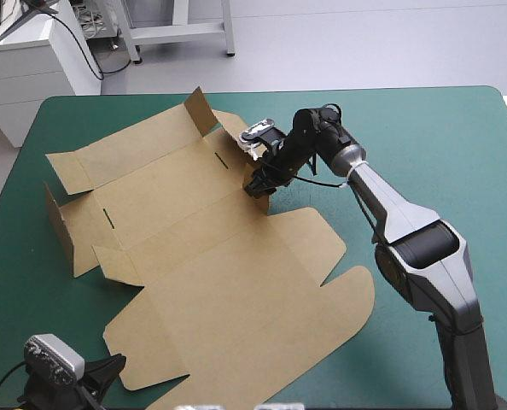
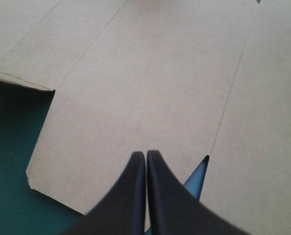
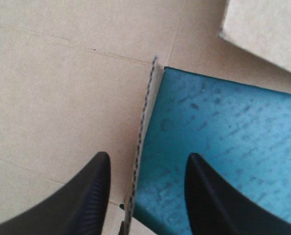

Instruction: Fold the box

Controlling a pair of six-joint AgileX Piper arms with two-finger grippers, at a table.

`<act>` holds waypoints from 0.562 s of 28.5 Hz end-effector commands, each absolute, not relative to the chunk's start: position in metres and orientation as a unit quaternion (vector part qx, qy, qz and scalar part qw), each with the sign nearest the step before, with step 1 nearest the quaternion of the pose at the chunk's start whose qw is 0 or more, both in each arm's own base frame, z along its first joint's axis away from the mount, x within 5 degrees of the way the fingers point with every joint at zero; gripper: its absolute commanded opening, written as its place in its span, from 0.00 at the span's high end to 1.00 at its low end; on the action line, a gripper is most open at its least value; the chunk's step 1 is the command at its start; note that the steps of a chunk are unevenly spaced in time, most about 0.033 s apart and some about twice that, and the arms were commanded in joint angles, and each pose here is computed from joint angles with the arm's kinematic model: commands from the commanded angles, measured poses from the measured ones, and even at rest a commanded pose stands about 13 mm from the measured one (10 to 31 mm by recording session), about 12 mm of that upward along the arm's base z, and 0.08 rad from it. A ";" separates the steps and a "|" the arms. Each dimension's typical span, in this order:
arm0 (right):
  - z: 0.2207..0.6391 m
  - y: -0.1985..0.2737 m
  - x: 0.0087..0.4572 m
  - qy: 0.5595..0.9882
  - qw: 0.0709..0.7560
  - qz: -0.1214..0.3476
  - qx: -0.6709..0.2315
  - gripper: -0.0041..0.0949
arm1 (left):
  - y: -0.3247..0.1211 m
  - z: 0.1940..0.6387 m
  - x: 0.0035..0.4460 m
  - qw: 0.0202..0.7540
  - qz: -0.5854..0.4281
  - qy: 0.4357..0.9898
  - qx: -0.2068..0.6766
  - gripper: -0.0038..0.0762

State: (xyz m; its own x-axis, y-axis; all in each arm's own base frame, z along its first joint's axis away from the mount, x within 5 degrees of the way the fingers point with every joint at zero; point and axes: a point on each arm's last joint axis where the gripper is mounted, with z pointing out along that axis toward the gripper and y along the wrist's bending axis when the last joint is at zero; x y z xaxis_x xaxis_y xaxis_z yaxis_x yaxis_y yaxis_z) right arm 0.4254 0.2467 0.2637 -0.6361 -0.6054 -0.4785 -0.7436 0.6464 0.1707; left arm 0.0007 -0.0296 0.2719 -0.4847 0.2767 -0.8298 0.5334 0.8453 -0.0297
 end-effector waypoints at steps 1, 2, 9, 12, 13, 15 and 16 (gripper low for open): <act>0.308 0.246 0.418 0.867 0.258 0.195 -0.380 0.73 | -0.031 0.283 0.004 0.476 -0.154 0.836 0.226 0.96; 0.308 0.246 0.419 0.866 0.262 0.195 -0.379 0.82 | -0.031 0.283 0.004 0.476 -0.154 0.836 0.226 0.96; 0.308 0.246 0.420 0.867 0.265 0.193 -0.375 0.97 | -0.031 0.283 0.004 0.476 -0.154 0.836 0.226 0.96; 0.308 0.245 0.420 0.868 0.265 0.187 -0.377 0.98 | -0.031 0.283 0.004 0.476 -0.154 0.836 0.226 0.96; 0.307 0.244 0.421 0.867 0.266 0.180 -0.381 0.98 | -0.031 0.283 0.004 0.476 -0.154 0.836 0.226 0.96; 0.306 0.242 0.421 0.860 0.266 0.161 -0.405 0.98 | -0.031 0.283 0.004 0.476 -0.154 0.836 0.226 0.96; 0.305 0.240 0.421 0.853 0.263 0.145 -0.426 0.98 | -0.031 0.283 0.004 0.476 -0.154 0.836 0.226 0.96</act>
State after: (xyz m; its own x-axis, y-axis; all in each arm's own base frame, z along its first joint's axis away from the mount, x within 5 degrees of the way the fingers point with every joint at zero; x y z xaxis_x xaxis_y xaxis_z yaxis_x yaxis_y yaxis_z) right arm 0.4289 0.2469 0.2637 -0.6169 -0.6044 -0.5040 -0.7493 0.6470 0.1413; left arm 0.0007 -0.0296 0.2719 -0.4847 0.2767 -0.8298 0.5334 0.8453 -0.0297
